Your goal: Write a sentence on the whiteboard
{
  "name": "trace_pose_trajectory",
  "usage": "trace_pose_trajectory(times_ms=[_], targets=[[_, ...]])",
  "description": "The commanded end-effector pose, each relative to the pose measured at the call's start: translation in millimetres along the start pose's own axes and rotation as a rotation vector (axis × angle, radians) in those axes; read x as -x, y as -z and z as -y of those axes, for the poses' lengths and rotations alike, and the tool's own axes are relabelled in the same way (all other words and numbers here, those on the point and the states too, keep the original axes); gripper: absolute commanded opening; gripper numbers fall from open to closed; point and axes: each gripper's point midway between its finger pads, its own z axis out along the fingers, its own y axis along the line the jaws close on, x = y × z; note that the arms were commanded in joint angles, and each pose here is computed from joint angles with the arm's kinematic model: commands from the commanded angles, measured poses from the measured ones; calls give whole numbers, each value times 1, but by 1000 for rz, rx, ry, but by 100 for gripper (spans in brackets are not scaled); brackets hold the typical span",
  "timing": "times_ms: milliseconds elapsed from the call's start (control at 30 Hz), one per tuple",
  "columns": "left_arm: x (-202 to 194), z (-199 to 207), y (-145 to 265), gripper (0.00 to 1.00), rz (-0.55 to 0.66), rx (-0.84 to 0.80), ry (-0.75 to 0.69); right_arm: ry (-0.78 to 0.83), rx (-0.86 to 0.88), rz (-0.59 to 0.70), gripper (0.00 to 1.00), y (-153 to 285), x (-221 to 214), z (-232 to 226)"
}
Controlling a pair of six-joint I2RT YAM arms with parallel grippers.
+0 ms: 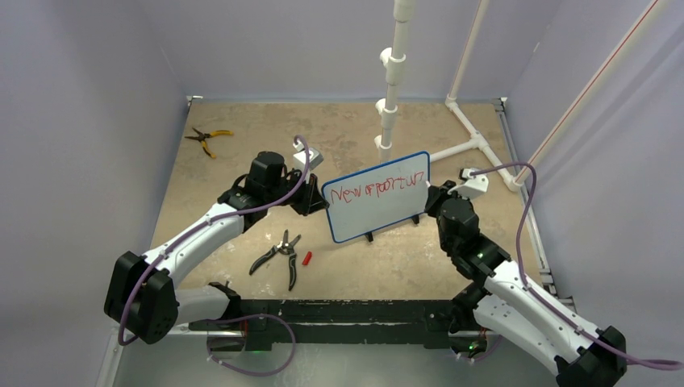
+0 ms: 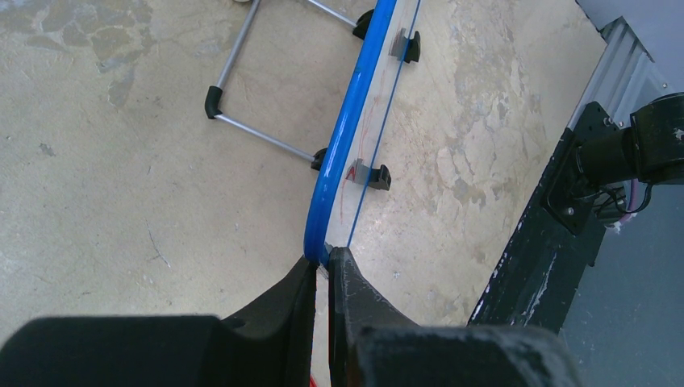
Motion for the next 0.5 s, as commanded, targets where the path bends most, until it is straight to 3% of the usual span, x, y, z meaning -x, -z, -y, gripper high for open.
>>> trace_pose_trajectory(times_ms=[0, 467], targets=[[14, 3, 4, 0, 54, 0, -26, -10, -29, 107, 0, -3, 39, -5], [14, 3, 5, 0, 55, 0, -27, 12, -2, 125, 0, -18, 44, -13]])
